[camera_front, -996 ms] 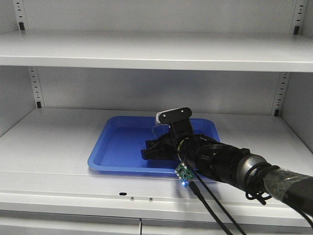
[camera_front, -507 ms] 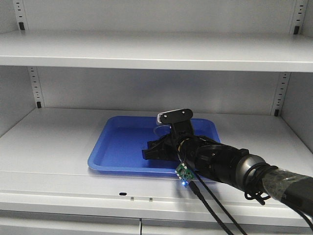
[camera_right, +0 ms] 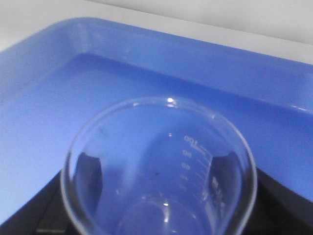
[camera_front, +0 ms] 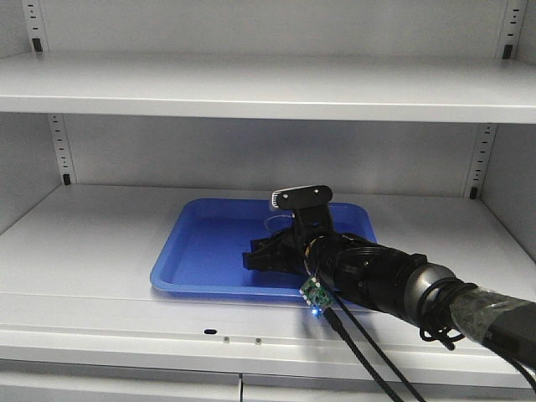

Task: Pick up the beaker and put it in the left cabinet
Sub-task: 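Lower the held beaker onto the blue tray in the cabinet, then open the right gripper to release the beaker on the tray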

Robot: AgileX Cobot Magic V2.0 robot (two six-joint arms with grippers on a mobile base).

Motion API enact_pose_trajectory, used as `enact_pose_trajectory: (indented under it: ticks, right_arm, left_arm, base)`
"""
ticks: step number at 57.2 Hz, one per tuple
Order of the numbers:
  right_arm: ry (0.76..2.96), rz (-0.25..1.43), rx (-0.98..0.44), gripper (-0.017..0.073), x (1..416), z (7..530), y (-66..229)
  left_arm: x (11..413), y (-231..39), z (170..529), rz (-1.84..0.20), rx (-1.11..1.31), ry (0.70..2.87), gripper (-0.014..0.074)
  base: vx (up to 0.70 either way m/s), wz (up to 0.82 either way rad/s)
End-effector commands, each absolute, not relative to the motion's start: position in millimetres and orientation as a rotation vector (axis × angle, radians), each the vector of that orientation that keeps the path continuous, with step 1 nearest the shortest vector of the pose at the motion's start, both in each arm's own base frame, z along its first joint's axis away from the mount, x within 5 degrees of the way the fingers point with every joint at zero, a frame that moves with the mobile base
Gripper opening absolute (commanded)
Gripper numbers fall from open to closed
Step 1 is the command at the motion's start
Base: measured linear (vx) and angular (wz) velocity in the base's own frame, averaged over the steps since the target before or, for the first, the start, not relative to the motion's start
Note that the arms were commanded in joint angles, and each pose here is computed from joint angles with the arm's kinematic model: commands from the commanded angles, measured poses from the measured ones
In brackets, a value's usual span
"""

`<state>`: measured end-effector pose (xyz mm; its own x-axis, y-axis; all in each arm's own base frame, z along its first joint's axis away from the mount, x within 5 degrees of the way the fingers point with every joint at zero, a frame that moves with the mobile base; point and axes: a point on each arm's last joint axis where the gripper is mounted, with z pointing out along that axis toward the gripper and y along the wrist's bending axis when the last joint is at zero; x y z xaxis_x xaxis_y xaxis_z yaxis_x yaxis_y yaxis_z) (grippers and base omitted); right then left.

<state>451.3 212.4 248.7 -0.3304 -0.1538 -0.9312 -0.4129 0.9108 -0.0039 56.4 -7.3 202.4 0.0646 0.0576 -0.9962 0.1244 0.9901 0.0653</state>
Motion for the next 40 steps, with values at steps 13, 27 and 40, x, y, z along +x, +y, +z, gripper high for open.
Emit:
enact_pose_trajectory:
  ticks: [13, 27, 40]
  right_arm:
    - [1.732, 0.495, -0.378, 0.0552, 438, 311, 218]
    - [1.759, 0.444, -0.348, 0.0552, 439, 310, 213]
    - [1.718, 0.462, -0.352, 0.0552, 433, 327, 211]
  left_arm:
    - [55, -7, 205, -0.060, 0.130, 1.423, 0.0001]
    - [55, -7, 205, -0.060, 0.130, 1.423, 0.0001]
    - [55, -7, 205, -0.060, 0.130, 1.423, 0.0001]
  base:
    - [0.00, 0.00]
    - [0.00, 0.00]
    - [0.00, 0.00]
